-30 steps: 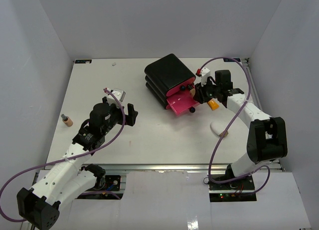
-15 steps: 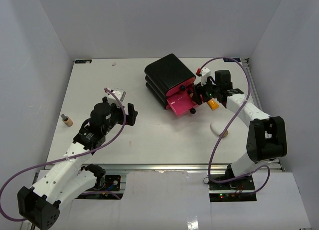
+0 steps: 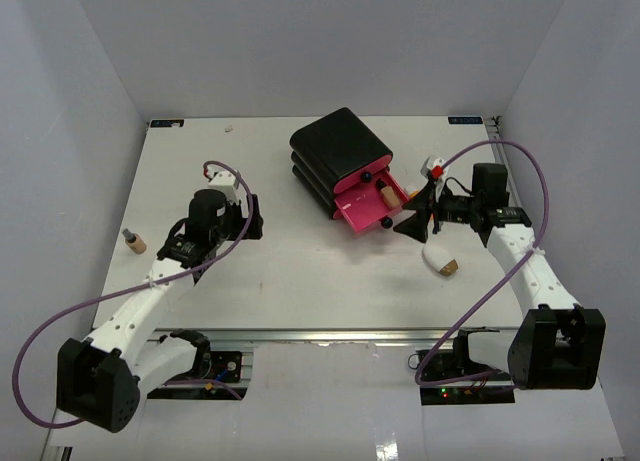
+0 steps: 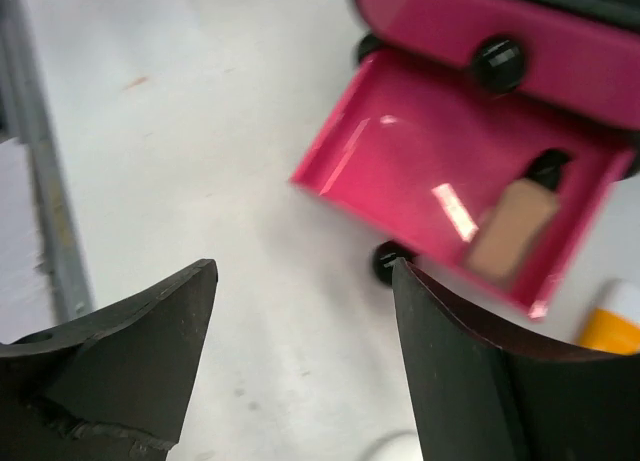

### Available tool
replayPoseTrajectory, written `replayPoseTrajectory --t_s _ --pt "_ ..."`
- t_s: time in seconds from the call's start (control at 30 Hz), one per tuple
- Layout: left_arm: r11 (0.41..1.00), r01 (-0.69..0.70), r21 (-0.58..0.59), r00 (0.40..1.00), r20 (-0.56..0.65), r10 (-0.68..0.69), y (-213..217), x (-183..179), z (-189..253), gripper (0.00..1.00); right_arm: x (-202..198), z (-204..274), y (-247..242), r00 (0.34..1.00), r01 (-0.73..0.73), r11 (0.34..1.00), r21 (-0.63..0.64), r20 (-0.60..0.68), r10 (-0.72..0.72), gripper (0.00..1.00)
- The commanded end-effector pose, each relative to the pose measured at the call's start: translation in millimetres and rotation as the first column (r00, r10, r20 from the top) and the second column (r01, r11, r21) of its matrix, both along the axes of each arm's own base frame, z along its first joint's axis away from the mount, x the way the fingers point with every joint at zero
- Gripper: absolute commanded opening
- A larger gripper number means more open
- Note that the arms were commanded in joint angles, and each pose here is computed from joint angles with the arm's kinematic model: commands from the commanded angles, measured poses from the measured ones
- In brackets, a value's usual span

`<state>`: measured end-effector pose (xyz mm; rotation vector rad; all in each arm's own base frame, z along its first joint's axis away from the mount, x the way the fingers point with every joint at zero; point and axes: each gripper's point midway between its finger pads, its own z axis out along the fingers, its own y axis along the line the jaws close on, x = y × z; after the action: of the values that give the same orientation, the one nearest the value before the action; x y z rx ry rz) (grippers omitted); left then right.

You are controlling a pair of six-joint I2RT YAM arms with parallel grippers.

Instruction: Organize the makeup

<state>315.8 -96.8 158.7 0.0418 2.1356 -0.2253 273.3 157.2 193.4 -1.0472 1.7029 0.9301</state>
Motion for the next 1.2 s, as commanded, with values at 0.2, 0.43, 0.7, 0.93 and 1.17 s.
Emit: replayPoseTrajectory --t_s 0.2,0.43,0.7,0.93,1.17 --pt "0.702 -0.712 0.006 0.693 -0.149 0.705 126 11 -13 0.96 -15 3 -20 0.999 -0.030 0.988 0.152 -0.040 0.037 0.79" --pt "0.405 -0.897 0.176 0.392 -0.102 0.914 192 -30 -59 0.95 -14 2 -23 0.998 -0.015 0.987 0.159 -0.051 0.023 0.79" --pt "0.154 -0.961 0.231 0.163 0.022 0.986 241 -46 -75 0.95 -11 5 -36 0.998 0.025 0.981 0.193 -0.063 -0.013 0.79" --pt "0.083 -0.953 0.291 0.114 0.090 0.989 269 -35 -88 0.94 -8 6 -48 0.996 0.060 0.974 0.217 -0.073 -0.045 0.79" --pt "0.034 -0.950 0.311 0.068 0.100 0.993 288 -24 -99 0.92 -6 6 -54 0.995 0.078 0.970 0.232 -0.084 -0.060 0.80"
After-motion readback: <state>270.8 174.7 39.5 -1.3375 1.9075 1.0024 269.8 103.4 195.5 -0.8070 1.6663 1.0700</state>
